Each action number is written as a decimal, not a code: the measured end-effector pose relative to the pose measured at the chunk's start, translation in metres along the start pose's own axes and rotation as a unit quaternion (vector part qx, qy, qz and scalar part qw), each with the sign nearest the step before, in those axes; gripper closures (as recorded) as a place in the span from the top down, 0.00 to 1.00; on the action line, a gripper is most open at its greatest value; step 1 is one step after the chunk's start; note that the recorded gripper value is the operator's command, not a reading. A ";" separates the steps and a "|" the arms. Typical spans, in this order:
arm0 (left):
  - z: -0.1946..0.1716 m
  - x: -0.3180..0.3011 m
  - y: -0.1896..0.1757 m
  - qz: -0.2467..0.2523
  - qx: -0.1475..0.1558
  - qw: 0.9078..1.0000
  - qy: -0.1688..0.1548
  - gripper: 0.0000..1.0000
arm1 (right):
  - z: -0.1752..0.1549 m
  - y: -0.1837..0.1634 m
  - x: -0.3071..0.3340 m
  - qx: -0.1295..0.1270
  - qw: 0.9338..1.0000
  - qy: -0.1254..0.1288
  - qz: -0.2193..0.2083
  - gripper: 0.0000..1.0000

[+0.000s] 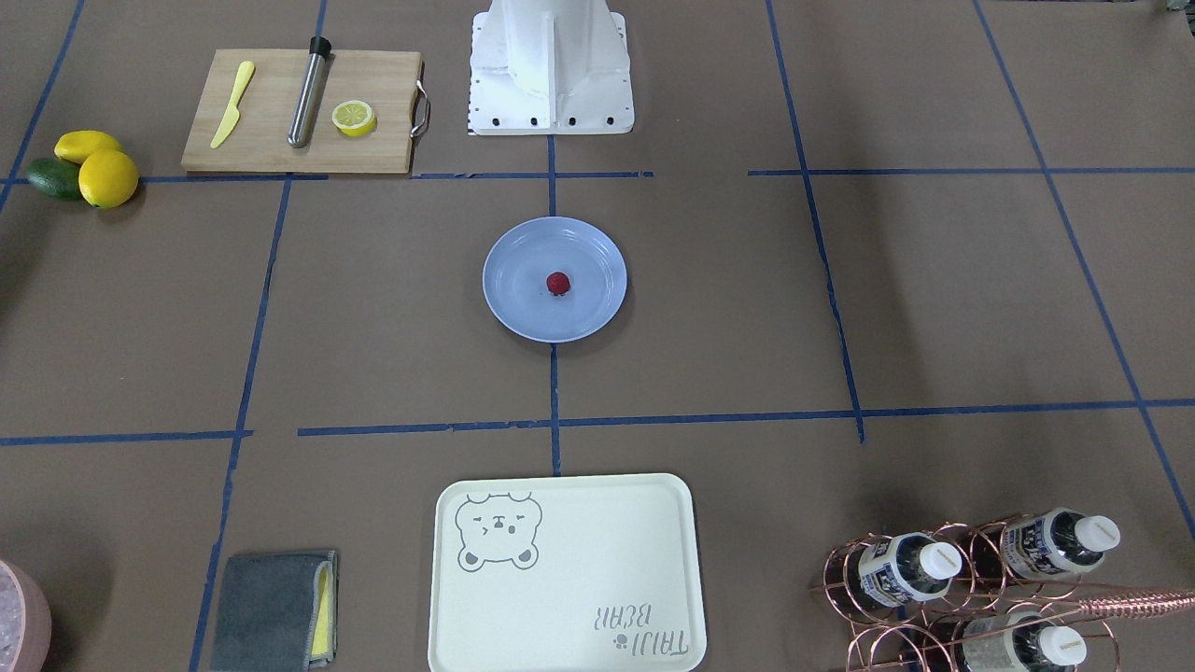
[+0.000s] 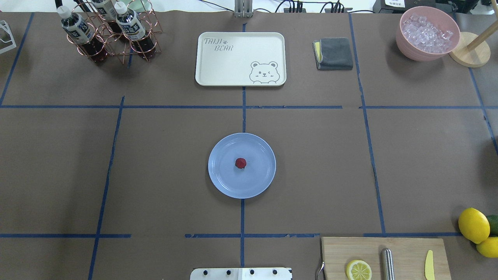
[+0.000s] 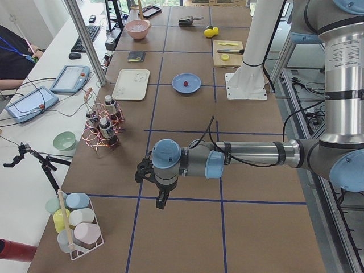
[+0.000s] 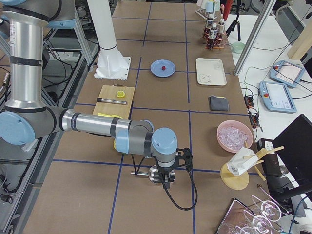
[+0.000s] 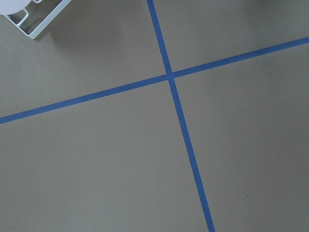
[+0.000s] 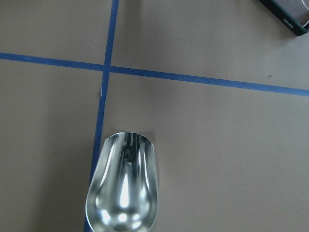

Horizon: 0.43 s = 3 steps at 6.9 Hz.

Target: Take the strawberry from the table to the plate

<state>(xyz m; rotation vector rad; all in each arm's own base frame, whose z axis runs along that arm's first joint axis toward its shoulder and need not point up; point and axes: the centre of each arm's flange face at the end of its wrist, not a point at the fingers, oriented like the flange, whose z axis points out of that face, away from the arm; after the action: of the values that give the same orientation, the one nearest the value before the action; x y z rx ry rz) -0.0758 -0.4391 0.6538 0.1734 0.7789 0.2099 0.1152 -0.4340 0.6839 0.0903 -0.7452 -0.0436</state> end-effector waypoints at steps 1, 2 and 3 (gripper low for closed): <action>0.001 0.000 0.004 -0.002 -0.001 1.000 0.000 1.00 | 0.001 -0.005 -0.008 -0.001 1.000 -0.004 0.003 1.00; 0.001 0.000 0.005 -0.002 -0.002 1.000 0.000 1.00 | 0.003 -0.011 -0.016 -0.003 1.000 -0.006 0.002 1.00; 0.001 0.000 0.006 -0.002 -0.002 1.000 0.001 1.00 | 0.005 -0.015 -0.022 -0.005 1.000 -0.008 0.002 1.00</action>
<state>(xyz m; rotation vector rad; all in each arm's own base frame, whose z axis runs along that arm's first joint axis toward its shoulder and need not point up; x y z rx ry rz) -0.0758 -0.4338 0.6560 0.1681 0.7802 0.2068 0.0951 -0.4477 0.6712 0.0787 -0.7601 -0.0437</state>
